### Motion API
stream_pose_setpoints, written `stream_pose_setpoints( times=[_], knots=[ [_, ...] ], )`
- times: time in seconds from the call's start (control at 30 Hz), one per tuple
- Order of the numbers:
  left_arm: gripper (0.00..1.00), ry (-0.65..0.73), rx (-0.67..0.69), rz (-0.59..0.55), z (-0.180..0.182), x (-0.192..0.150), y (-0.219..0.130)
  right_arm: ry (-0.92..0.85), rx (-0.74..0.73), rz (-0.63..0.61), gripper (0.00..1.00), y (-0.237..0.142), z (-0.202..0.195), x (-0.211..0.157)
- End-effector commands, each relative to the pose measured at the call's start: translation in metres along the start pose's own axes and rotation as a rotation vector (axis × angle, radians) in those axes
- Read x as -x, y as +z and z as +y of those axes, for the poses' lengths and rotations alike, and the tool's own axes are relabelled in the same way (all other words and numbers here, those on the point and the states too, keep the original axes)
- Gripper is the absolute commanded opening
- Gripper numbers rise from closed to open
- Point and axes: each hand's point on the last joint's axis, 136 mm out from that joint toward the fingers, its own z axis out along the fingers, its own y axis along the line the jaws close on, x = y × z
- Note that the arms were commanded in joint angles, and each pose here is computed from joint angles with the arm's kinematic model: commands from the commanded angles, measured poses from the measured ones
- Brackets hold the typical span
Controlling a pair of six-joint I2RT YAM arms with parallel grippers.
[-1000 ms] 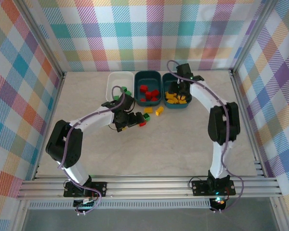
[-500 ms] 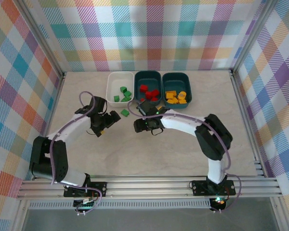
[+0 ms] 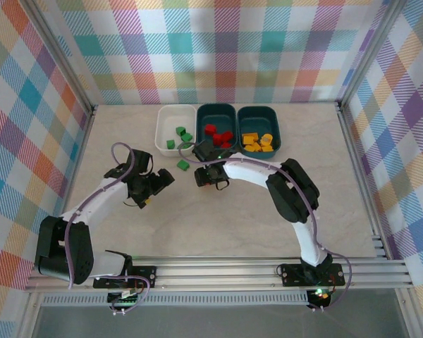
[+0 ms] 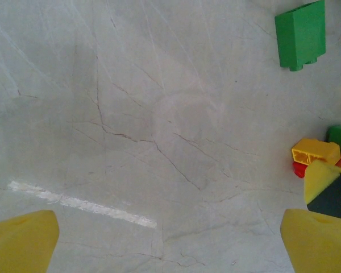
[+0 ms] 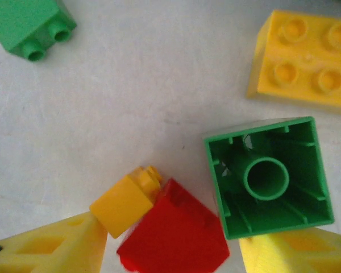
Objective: Sort the legos into containers by color
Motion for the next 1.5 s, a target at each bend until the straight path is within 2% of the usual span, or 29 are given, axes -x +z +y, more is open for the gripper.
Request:
stream_pose_setpoints(
  times=[0.0,0.2,0.33,0.73,0.87,1.03,1.2,1.4,1.43,1.47],
  knots=[
    [1.00,-0.011,-0.012,-0.013,0.000,0.002,-0.008,-0.052,-0.066,0.021,0.60,0.007,-0.011,-0.001],
    [1.00,-0.014,-0.003,-0.014,0.004,0.002,-0.008,-0.053,-0.010,0.030,0.51,0.008,-0.002,-0.004],
    [1.00,-0.017,-0.004,-0.016,0.004,0.003,-0.007,-0.048,0.013,0.026,0.41,0.002,0.000,-0.010],
    [1.00,-0.023,-0.027,0.013,-0.003,0.001,-0.001,-0.017,0.060,-0.034,0.40,-0.055,-0.004,-0.018],
    [0.99,-0.011,-0.055,0.055,-0.011,-0.007,0.007,0.027,0.052,-0.134,0.40,-0.082,-0.030,0.023],
    [0.98,0.056,-0.029,0.095,-0.022,-0.019,0.013,0.142,0.019,-0.215,0.39,-0.086,-0.082,0.084],
    [0.98,0.081,-0.022,0.116,-0.028,-0.026,0.019,0.161,-0.013,-0.191,0.39,-0.055,-0.107,0.117],
    [0.98,0.090,0.000,0.153,-0.028,-0.030,0.027,0.134,-0.044,-0.204,0.39,-0.024,-0.107,0.154],
    [0.97,0.095,0.000,0.154,-0.030,-0.029,0.026,0.131,-0.050,-0.199,0.41,-0.019,-0.107,0.158],
    [0.97,0.096,0.002,0.156,-0.030,-0.029,0.026,0.128,-0.055,-0.198,0.48,-0.018,-0.107,0.163]
  ],
)
